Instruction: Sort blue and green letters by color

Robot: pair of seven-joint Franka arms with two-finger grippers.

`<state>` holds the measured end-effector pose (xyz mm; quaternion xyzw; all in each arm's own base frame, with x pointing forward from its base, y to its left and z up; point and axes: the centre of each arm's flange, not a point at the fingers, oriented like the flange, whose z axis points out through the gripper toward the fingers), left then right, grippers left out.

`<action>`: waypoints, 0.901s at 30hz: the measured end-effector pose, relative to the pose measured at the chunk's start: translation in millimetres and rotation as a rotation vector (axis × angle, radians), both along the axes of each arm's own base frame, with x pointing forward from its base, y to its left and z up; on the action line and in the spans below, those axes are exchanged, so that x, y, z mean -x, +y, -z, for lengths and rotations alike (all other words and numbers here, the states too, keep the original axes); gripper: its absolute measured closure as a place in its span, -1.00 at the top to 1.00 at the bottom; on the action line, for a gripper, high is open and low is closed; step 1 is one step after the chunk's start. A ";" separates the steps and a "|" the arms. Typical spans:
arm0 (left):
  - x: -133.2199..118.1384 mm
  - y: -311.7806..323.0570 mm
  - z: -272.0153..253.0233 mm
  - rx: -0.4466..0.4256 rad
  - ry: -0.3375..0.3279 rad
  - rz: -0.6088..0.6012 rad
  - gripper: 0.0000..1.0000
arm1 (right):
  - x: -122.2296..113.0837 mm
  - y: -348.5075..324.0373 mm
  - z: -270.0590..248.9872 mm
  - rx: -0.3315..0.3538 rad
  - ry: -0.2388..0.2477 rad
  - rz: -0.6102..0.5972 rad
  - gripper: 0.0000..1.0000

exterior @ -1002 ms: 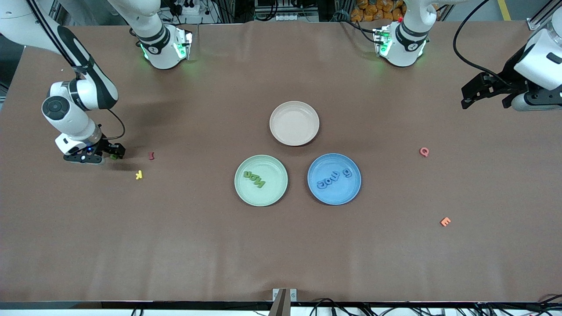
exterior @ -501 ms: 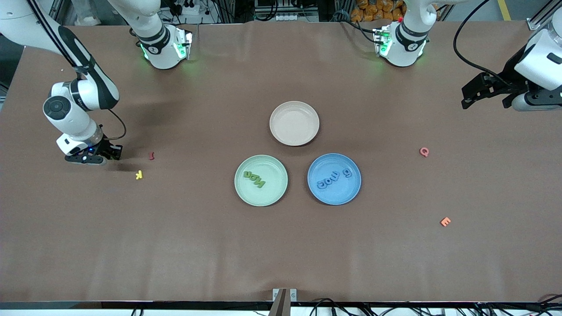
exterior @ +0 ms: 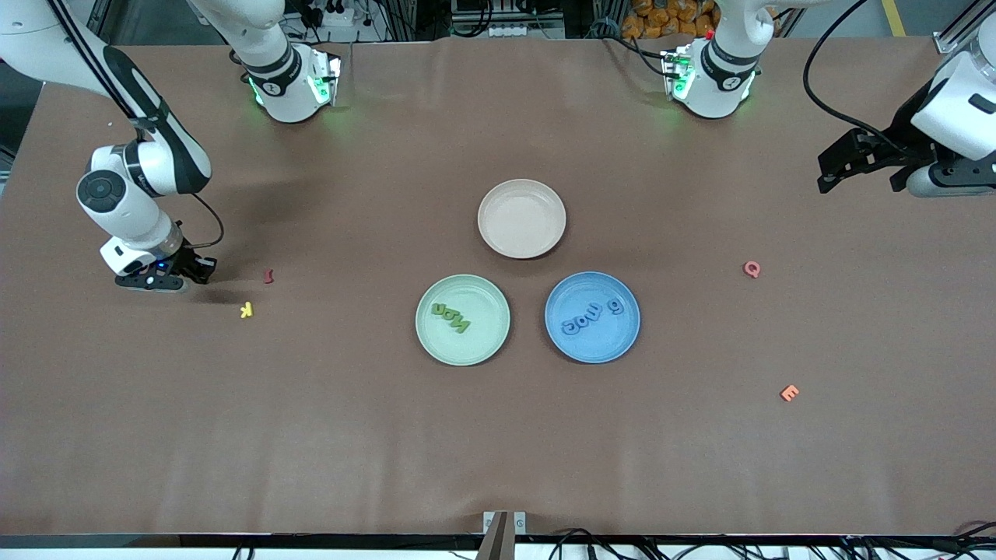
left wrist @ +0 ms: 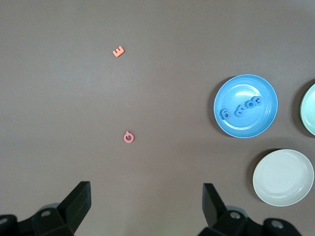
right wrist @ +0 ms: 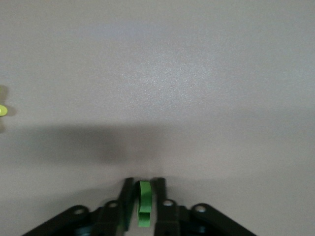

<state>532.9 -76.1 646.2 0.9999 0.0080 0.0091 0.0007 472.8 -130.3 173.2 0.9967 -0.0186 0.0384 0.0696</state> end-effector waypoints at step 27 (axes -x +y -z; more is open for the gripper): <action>0.1 0.0 0.8 0.000 0.003 0.000 1.00 | -70.4 152.0 -59.9 -0.121 -0.022 0.152 -0.80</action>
